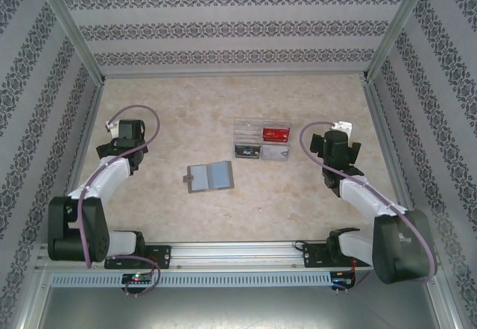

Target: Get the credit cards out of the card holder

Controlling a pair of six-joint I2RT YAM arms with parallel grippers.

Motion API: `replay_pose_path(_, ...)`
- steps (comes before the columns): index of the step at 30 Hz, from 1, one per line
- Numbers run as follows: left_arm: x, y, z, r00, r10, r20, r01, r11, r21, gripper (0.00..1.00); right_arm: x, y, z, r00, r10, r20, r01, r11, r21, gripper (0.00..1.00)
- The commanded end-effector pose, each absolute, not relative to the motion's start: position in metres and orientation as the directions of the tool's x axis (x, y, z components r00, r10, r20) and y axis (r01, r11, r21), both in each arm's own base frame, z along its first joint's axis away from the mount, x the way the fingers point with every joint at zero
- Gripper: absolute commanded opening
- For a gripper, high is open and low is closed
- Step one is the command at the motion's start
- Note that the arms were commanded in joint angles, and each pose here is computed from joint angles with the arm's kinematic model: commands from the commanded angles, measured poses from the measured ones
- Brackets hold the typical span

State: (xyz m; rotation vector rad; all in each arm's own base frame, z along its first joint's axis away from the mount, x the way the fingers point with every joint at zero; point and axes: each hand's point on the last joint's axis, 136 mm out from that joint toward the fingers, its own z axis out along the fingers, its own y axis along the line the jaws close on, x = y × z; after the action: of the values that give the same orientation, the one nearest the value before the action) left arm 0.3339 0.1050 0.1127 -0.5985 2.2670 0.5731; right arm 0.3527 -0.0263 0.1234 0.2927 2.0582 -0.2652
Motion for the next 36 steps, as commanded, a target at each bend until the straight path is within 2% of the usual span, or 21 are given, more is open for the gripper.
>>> replay_pose_path(1, 0.366, 0.106, 0.123, -0.567, -0.215, -0.796, -0.551, 0.817, 0.172, 1.0, 0.382, -0.021, 0.149, -0.352, 0.037, -0.935, 0.252, 0.966, -0.056, 0.98)
replay_pose_path(3, 0.373, 0.107, 0.12, -0.53, -0.204, -0.823, -0.553, 0.819, 0.154, 1.0, 0.39, -0.014, 0.145, -0.342, -0.005, -0.94, 0.183, 0.981, -0.072, 0.98)
replay_pose_path(5, 0.383, 0.101, 0.122, -0.482, -0.182, -0.857, -0.524, 0.844, 0.115, 1.0, 0.396, -0.017, 0.134, -0.37, 0.028, -0.928, 0.17, 0.985, -0.038, 0.98)
replay_pose_path(8, 0.394, 0.086, 0.115, -0.529, -0.104, -0.842, -0.403, 0.904, 0.141, 1.0, 0.398, -0.018, 0.11, -0.356, 0.064, -0.932, 0.128, 0.992, 0.019, 0.98)
replay_pose_path(11, 0.389, 0.085, 0.114, -0.503, -0.097, -0.859, -0.405, 0.904, 0.135, 1.0, 0.397, -0.003, 0.107, -0.288, 0.033, -0.957, 0.04, 0.999, 0.022, 0.98)
replay_pose_path(20, 0.387, 0.04, 0.104, -0.449, -0.014, -0.894, -0.234, 0.967, 0.102, 1.0, 0.391, -0.013, 0.106, -0.293, 0.046, -0.955, 0.101, 0.995, 0.018, 0.98)
replay_pose_path(28, 0.388, 0.029, 0.109, -0.398, -0.013, -0.917, -0.188, 0.98, 0.067, 1.0, 0.392, -0.019, 0.107, -0.286, 0.056, -0.957, 0.155, 0.988, 0.012, 0.98)
replay_pose_path(34, 0.394, 0.018, 0.089, -0.325, 0.014, -0.946, -0.147, 0.987, 0.066, 0.99, 0.392, -0.019, 0.108, -0.285, 0.054, -0.957, 0.157, 0.988, 0.009, 0.98)
replay_pose_path(36, 0.395, 0.02, 0.084, -0.383, -0.01, -0.924, -0.15, 0.987, 0.051, 0.99, 0.392, -0.018, 0.107, -0.287, 0.053, -0.957, 0.157, 0.988, 0.008, 0.98)
